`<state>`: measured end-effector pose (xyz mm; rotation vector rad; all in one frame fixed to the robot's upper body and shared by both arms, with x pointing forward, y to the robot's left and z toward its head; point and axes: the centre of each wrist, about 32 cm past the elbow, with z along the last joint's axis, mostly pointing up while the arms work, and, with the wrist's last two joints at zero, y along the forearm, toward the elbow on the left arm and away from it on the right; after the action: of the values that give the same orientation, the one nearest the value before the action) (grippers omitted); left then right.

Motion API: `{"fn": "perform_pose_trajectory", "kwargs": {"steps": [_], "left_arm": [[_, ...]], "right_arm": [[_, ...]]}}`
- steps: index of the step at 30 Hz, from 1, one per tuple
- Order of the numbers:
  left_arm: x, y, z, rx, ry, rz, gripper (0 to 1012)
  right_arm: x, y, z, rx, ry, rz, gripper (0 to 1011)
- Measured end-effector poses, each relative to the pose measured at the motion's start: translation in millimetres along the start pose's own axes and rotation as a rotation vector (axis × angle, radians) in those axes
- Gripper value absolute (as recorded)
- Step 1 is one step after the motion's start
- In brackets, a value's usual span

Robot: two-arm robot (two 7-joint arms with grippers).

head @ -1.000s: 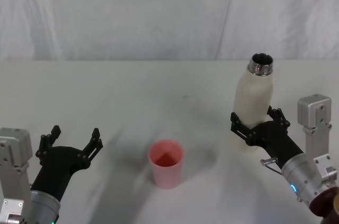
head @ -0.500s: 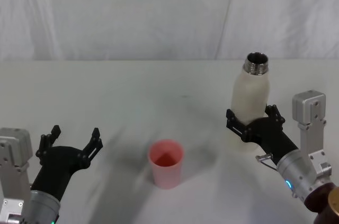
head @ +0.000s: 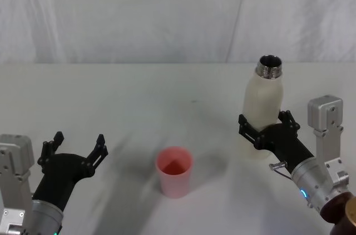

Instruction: Grasp the thermos with one hand and pour water into the cup lid.

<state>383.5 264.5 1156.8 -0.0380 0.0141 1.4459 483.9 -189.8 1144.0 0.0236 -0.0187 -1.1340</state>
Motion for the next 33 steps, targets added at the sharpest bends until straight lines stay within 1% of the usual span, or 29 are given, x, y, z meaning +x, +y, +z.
{"fn": "perform_pose_trajectory", "kwargs": {"steps": [25, 28, 33], "left_arm": [[0.0, 0.0, 0.0, 0.000, 0.000, 0.000, 1001], [0.0, 0.0, 0.0, 0.000, 0.000, 0.000, 1001], [0.0, 0.0, 0.0, 0.000, 0.000, 0.000, 1001]], "right_arm": [[0.5, -0.6, 0.6, 0.001, -0.002, 0.000, 951], [1.0, -0.9, 2.6, 0.005, -0.015, 0.002, 951], [1.2, -1.4, 9.4, 0.018, -0.079, 0.018, 951]]}}
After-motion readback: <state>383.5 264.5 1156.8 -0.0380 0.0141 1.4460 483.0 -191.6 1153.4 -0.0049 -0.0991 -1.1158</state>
